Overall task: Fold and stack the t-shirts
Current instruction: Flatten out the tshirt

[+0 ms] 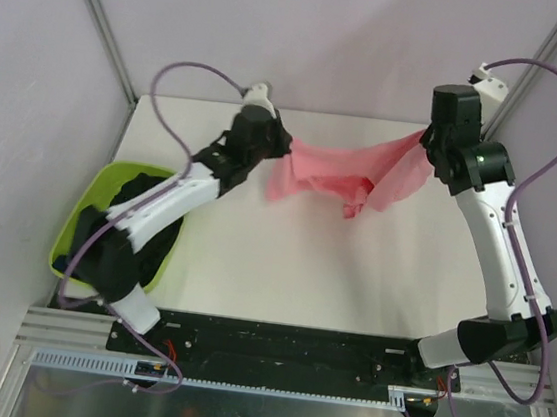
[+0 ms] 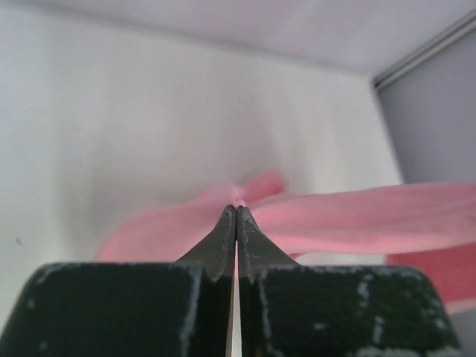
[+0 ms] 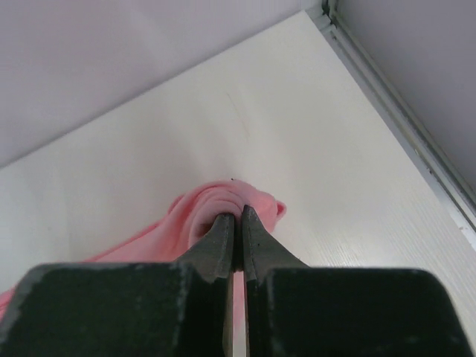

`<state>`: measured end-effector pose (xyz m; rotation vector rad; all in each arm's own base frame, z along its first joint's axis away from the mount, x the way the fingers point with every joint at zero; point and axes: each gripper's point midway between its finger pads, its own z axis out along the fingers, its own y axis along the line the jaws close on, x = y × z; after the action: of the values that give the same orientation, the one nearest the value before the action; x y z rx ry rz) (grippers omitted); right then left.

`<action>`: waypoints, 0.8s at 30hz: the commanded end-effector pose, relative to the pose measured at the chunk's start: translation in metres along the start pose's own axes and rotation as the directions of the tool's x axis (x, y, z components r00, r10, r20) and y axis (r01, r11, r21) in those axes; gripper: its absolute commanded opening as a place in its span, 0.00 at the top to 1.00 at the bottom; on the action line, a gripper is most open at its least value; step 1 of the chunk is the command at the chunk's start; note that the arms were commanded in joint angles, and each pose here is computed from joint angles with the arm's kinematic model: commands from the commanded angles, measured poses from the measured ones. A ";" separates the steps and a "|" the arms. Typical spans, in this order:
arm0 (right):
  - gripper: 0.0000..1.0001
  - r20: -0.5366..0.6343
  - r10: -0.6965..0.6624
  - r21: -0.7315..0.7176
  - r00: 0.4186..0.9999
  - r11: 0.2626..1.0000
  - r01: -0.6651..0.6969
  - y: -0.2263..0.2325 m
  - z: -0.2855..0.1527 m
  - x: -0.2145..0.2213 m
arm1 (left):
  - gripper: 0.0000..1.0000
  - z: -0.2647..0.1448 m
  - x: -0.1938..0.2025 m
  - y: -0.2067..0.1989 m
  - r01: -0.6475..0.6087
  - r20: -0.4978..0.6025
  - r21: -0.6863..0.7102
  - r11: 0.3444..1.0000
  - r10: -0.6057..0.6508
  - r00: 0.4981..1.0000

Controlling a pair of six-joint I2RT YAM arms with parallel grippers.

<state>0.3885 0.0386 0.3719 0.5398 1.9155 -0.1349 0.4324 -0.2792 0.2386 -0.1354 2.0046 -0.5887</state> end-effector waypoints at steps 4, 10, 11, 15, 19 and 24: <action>1.00 0.257 0.222 -0.137 0.940 0.972 -0.192 -0.013 -0.051 -0.083 | 1.00 -0.108 -0.130 -0.026 -0.077 0.358 0.030 0.997 0.061 0.932; 1.00 0.325 0.330 -0.258 0.886 0.933 -0.252 0.003 -0.029 -0.104 | 1.00 -0.091 -0.170 -0.031 -0.109 0.411 0.002 0.994 0.098 0.906; 1.00 0.335 0.344 -0.280 0.878 0.925 -0.256 0.009 -0.023 -0.110 | 1.00 -0.086 -0.181 -0.033 -0.108 0.424 0.010 0.994 0.093 0.901; 1.00 0.392 0.398 -0.366 0.829 0.895 -0.256 0.033 -0.009 -0.147 | 1.00 -0.071 -0.233 -0.044 -0.115 0.479 0.062 0.991 0.072 0.875; 1.00 0.423 0.438 -0.423 0.794 0.870 -0.254 0.048 -0.012 -0.181 | 1.00 -0.079 -0.284 -0.064 -0.143 0.537 0.139 0.980 0.047 0.842; 1.00 0.409 0.445 -0.423 0.796 0.866 -0.267 0.042 -0.027 -0.192 | 1.00 -0.111 -0.305 -0.076 -0.158 0.571 0.180 0.971 0.028 0.821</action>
<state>0.4803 0.0398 0.4775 0.5493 1.4594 0.2189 0.5199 -0.2161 0.4795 -0.1139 1.5132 -0.5554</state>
